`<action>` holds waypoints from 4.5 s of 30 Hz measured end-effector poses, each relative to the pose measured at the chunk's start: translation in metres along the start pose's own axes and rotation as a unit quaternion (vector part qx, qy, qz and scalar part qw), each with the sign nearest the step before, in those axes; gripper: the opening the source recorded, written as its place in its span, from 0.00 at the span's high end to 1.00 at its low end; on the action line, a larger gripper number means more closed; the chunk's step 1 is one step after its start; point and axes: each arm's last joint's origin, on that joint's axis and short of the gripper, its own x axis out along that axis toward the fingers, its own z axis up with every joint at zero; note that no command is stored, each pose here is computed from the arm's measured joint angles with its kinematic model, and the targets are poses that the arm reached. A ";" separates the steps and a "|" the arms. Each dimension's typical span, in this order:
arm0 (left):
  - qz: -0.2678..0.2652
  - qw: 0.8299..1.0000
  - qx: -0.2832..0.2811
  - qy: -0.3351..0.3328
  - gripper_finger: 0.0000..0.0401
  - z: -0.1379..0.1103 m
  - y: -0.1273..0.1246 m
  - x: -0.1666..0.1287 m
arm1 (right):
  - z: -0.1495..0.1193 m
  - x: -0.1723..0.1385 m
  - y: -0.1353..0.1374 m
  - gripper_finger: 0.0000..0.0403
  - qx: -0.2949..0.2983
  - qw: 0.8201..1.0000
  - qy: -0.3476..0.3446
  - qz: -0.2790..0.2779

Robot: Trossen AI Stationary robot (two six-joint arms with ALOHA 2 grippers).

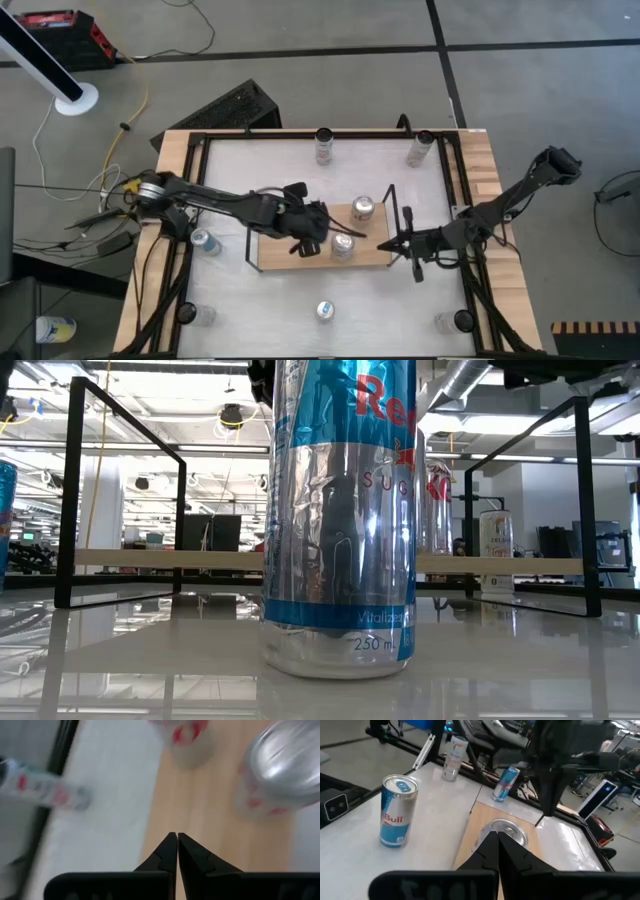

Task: Place canned beverage on shelf
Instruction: Put the red silver soda can on the shelf aligned with the other red silver soda can

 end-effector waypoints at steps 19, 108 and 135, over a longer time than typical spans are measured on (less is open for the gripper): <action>-0.039 0.995 -0.054 -0.073 1.00 -0.040 -0.013 0.055 | 0.036 0.120 0.051 0.95 -0.065 0.971 0.226 0.042; -0.234 0.955 -0.070 -0.165 1.00 -0.014 -0.008 0.088 | 0.028 0.070 0.066 0.94 -0.049 0.935 0.341 -0.077; -0.261 0.945 -0.072 -0.182 1.00 -0.010 -0.009 0.086 | 0.032 0.086 0.056 0.94 -0.050 0.946 0.314 -0.058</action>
